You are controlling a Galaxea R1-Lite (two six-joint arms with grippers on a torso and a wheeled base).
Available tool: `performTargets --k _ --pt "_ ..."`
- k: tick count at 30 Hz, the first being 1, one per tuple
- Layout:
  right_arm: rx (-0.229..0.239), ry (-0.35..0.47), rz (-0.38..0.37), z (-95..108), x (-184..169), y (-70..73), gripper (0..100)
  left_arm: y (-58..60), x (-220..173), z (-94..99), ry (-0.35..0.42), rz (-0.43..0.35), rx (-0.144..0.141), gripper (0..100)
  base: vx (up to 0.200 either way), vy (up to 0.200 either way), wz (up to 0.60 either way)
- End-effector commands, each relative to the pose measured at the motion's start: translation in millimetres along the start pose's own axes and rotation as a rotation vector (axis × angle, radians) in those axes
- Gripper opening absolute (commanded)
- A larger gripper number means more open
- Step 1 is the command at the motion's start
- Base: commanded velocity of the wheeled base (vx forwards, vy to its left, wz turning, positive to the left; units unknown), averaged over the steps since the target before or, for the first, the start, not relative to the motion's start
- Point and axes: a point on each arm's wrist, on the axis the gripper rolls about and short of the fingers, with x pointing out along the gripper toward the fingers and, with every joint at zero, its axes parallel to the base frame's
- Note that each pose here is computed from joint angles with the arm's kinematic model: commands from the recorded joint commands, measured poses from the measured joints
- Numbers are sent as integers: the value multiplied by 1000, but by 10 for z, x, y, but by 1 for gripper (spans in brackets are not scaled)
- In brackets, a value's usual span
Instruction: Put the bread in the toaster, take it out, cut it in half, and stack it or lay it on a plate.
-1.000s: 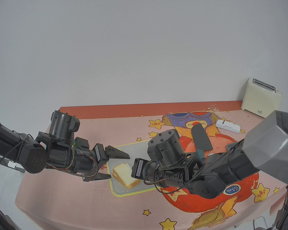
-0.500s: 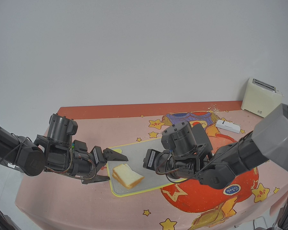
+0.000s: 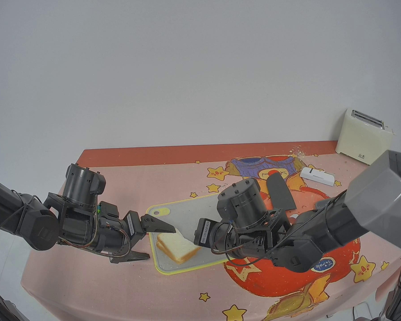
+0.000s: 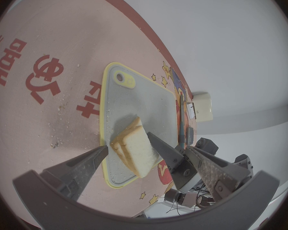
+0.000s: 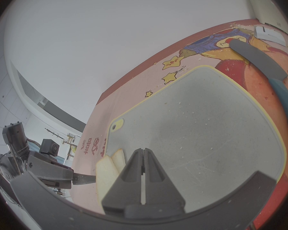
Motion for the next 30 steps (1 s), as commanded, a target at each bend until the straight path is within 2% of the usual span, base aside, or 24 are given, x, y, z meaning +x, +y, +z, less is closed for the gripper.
performTargets --k 1,7,23,30 --pt "-5 15 -9 -60 62 -14 0 -33 35 -36 15 -4 14 100 0 0 0" --pt "-11 24 5 -90 50 26 0 -65 20 -29 9 -15 10 100 0 0 0" --pt "-30 47 24 -196 19 103 0 -48 49 -39 19 -7 7 100 0 0 0" --pt "-48 61 45 -277 0 183 0 -40 47 -47 20 -5 5 100 0 0 0"
